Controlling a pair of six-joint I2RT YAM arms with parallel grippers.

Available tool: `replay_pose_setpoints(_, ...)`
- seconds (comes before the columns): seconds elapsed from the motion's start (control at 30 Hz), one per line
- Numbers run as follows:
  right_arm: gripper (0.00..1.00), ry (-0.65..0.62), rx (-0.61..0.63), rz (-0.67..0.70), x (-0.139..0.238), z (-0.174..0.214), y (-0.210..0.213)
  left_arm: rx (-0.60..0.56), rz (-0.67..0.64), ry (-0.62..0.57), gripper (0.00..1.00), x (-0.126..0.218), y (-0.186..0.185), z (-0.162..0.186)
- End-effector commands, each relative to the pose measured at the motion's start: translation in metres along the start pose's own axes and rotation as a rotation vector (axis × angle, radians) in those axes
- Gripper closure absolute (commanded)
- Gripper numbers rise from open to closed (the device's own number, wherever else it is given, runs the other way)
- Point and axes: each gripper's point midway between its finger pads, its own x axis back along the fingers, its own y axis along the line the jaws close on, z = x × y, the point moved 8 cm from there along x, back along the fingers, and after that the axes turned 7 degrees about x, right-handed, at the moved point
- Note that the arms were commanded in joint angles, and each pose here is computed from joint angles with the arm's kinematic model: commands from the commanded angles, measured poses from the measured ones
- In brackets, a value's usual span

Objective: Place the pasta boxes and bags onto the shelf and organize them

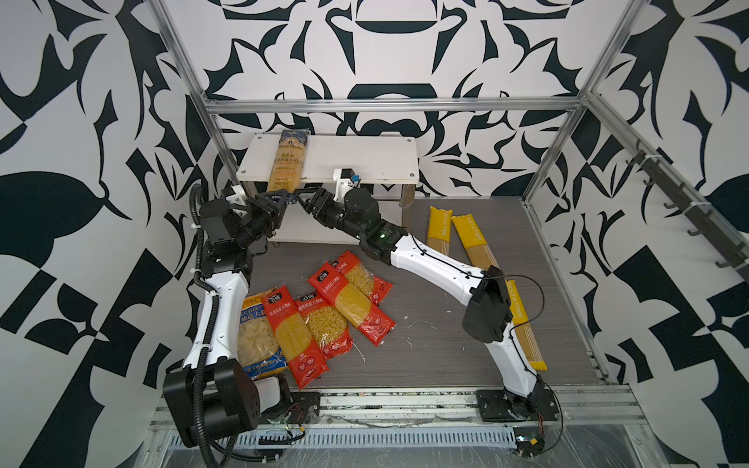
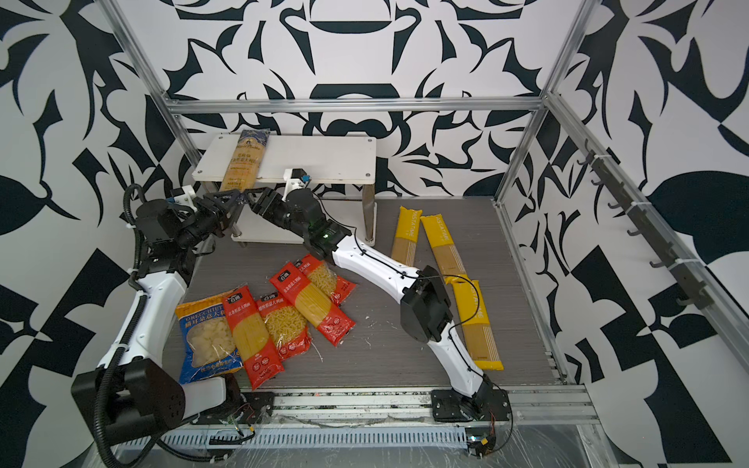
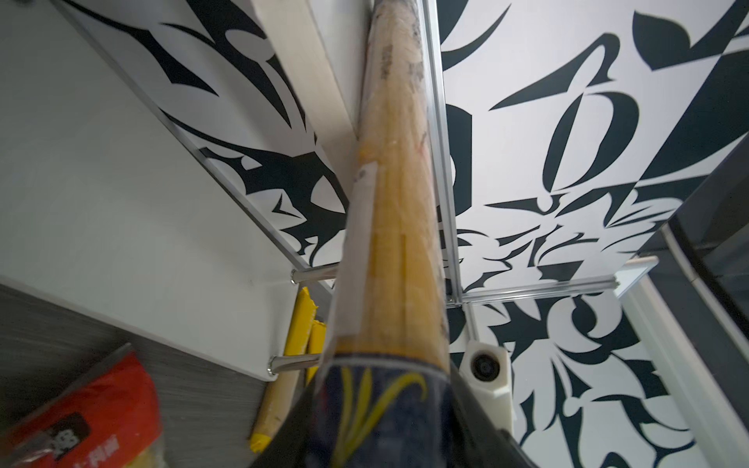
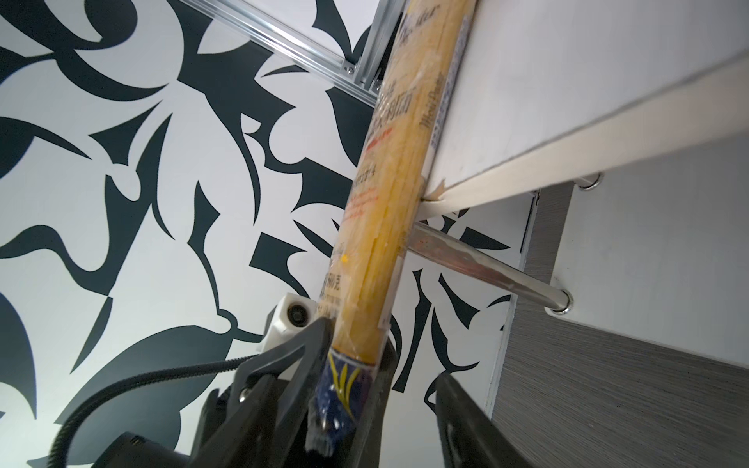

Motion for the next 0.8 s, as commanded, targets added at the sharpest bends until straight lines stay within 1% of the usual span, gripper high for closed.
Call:
replay_pose_setpoints(0.0, 0.35, -0.113, 0.056, -0.13, 0.035, -0.033, 0.045, -0.025, -0.011, -0.049, 0.66, 0.0, -0.002, -0.007)
replay_pose_setpoints(0.1, 0.35, -0.105, 0.075, -0.097, 0.051, -0.028, 0.035, -0.03, -0.013, -0.073, 0.72, 0.005, -0.011, -0.018)
replay_pose_setpoints(0.13, 0.35, -0.102, 0.085, -0.084, 0.057, -0.026, 0.032, 0.003, -0.038, -0.072, 0.74, 0.0, -0.002, -0.027)
replay_pose_setpoints(0.27, 0.35, -0.09, 0.11, -0.026, 0.077, -0.017, 0.017, 0.058, -0.079, -0.068, 0.81, 0.003, 0.001, -0.047)
replay_pose_setpoints(0.37, 0.35, -0.074, 0.118, 0.015, 0.088, -0.008, 0.004, 0.08, -0.076, -0.035, 0.86, 0.004, -0.001, -0.062)
replay_pose_setpoints(0.47, 0.35, -0.06, 0.115, 0.046, 0.096, -0.001, -0.009, 0.093, -0.069, -0.018, 0.89, 0.005, -0.002, -0.074)
replay_pose_setpoints(0.6, 0.35, -0.048, 0.098, 0.071, 0.101, 0.006, -0.022, 0.092, -0.071, -0.045, 0.9, 0.008, 0.001, -0.083)
replay_pose_setpoints(0.77, 0.35, -0.035, 0.092, 0.076, 0.101, 0.009, -0.027, 0.086, -0.076, -0.089, 0.94, 0.007, 0.007, -0.09)
